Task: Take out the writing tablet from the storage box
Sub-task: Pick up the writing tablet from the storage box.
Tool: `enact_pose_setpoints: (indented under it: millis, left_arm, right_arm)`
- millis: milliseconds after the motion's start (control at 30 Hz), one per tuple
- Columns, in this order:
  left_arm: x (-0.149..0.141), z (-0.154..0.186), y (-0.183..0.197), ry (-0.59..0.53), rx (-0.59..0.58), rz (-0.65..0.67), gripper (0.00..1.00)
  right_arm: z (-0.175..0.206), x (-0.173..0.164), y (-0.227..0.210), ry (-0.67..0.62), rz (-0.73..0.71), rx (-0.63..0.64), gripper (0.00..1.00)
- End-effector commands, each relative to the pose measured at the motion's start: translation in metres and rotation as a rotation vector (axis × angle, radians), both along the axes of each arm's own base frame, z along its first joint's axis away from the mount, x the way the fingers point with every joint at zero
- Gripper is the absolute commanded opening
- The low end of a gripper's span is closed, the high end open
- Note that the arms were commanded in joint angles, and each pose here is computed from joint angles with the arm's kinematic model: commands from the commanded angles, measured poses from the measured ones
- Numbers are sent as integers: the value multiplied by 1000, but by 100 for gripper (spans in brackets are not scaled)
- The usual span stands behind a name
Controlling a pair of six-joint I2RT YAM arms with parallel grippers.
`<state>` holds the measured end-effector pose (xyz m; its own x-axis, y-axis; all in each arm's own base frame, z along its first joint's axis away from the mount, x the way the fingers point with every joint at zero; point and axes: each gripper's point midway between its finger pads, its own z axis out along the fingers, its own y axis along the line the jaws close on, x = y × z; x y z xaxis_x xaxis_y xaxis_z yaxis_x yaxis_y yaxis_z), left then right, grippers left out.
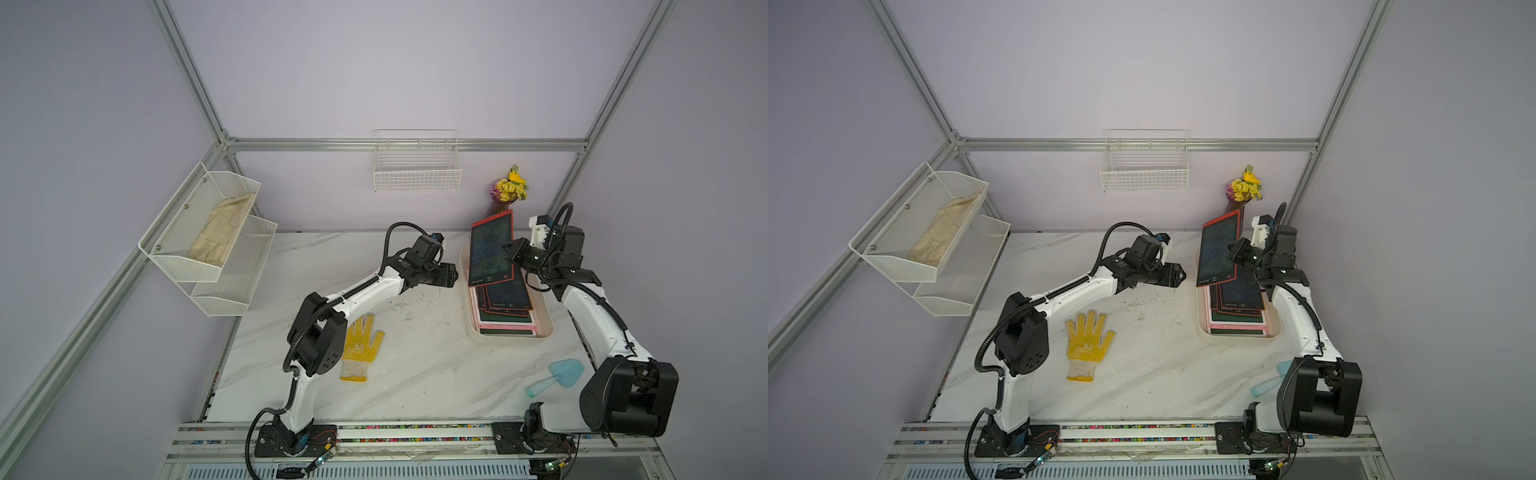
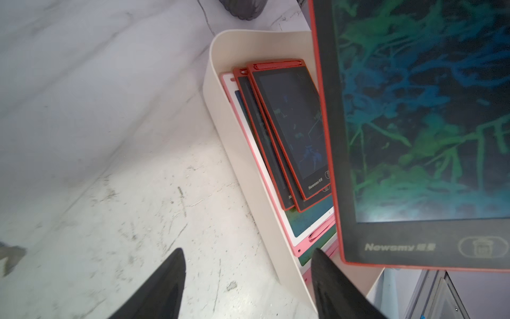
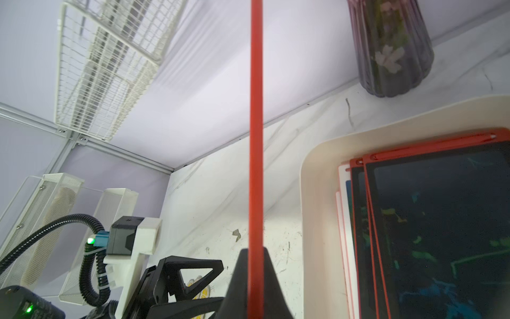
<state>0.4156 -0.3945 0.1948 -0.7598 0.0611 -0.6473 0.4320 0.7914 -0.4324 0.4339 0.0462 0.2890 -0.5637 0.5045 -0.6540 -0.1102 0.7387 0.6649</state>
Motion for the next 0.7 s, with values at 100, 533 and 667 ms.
enact_pose_setpoints:
  millis: [100, 533, 667]
  left_arm:
    - [-4, 34, 71, -97, 40, 103, 72]
    - [-40, 44, 200, -112, 99, 308, 76]
    - [-56, 46, 234, -119, 112, 362, 76]
  right_arm:
    - [37, -1, 45, -69, 55, 60, 0]
    - [2, 11, 174, -7, 175, 149, 0]
    - [-15, 17, 214, 12, 192, 174, 0]
